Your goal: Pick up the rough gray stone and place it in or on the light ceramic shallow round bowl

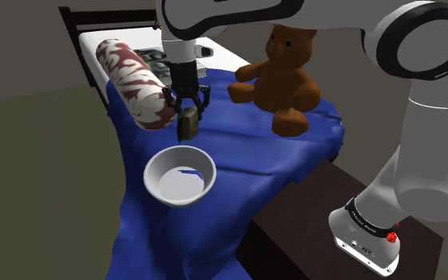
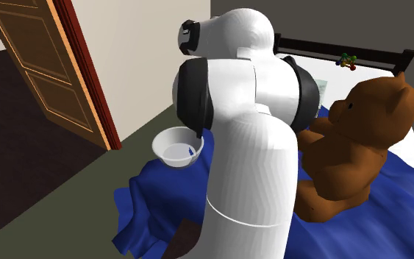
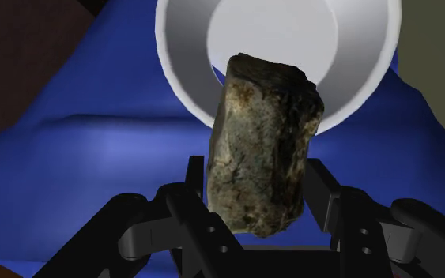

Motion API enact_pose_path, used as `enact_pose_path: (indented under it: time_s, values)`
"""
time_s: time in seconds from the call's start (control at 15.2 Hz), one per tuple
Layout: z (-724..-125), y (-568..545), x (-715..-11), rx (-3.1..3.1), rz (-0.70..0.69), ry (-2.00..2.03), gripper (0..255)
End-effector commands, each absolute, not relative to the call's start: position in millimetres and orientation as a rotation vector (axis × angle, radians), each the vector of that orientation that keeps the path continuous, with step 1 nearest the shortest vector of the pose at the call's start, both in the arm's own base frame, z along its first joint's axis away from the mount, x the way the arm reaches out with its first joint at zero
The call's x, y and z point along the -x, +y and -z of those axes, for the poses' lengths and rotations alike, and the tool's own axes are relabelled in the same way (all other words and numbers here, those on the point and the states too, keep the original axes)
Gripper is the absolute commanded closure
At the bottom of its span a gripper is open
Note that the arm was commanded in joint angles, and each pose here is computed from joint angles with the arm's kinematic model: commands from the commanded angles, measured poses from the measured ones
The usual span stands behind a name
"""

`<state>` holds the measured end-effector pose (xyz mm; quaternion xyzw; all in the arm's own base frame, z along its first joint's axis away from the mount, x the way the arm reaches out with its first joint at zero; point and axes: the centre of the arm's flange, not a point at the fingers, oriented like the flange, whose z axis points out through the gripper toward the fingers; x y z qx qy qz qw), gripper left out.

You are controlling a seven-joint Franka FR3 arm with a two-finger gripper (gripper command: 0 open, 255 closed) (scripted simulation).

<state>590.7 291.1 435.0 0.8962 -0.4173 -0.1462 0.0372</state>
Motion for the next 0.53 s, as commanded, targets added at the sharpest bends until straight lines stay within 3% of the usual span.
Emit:
enact_pose_path:
  time_s: [0.0, 0.46]
  values:
    - [-435.1, 310.5, -573.0, -2.750, 0.448, -1.282, 255]
    - [-425.8, 370.4, -526.5, -2.750, 0.448, -1.282, 255]
